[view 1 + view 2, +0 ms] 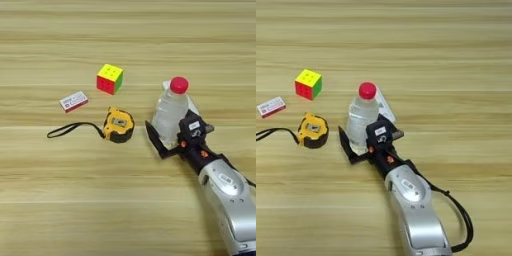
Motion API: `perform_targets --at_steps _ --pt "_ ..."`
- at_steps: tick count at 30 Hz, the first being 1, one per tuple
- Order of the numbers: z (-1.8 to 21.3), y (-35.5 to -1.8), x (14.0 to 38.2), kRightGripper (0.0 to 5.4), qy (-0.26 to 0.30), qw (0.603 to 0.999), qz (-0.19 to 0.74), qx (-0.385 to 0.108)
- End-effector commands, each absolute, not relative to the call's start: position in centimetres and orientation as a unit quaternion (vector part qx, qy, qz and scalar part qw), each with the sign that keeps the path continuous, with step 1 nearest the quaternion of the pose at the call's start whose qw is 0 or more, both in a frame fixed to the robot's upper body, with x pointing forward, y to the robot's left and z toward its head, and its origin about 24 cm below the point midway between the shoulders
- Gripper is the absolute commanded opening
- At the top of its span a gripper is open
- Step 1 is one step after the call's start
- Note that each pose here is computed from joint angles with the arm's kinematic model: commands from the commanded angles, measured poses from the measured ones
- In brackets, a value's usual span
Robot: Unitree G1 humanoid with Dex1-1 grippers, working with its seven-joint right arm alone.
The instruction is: Move the objects on the table
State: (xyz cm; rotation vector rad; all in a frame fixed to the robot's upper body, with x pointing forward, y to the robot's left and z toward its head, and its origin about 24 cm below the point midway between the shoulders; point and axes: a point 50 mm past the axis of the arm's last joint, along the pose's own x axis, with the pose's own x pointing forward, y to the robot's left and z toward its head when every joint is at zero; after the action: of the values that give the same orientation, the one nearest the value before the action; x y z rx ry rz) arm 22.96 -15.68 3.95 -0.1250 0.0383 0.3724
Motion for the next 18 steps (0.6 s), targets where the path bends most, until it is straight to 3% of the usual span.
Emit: perform_targets --at_steps 1,6,18 --pt "6.04 -15.57 24.1 5.37 -0.037 0.98 0.183 -0.068" --pt "6.04 -15.5 24.13 5.11 -0.039 0.98 0.185 -0.065" --pt "6.06 -15.57 24.23 3.77 -0.041 0.981 0.182 -0.061"
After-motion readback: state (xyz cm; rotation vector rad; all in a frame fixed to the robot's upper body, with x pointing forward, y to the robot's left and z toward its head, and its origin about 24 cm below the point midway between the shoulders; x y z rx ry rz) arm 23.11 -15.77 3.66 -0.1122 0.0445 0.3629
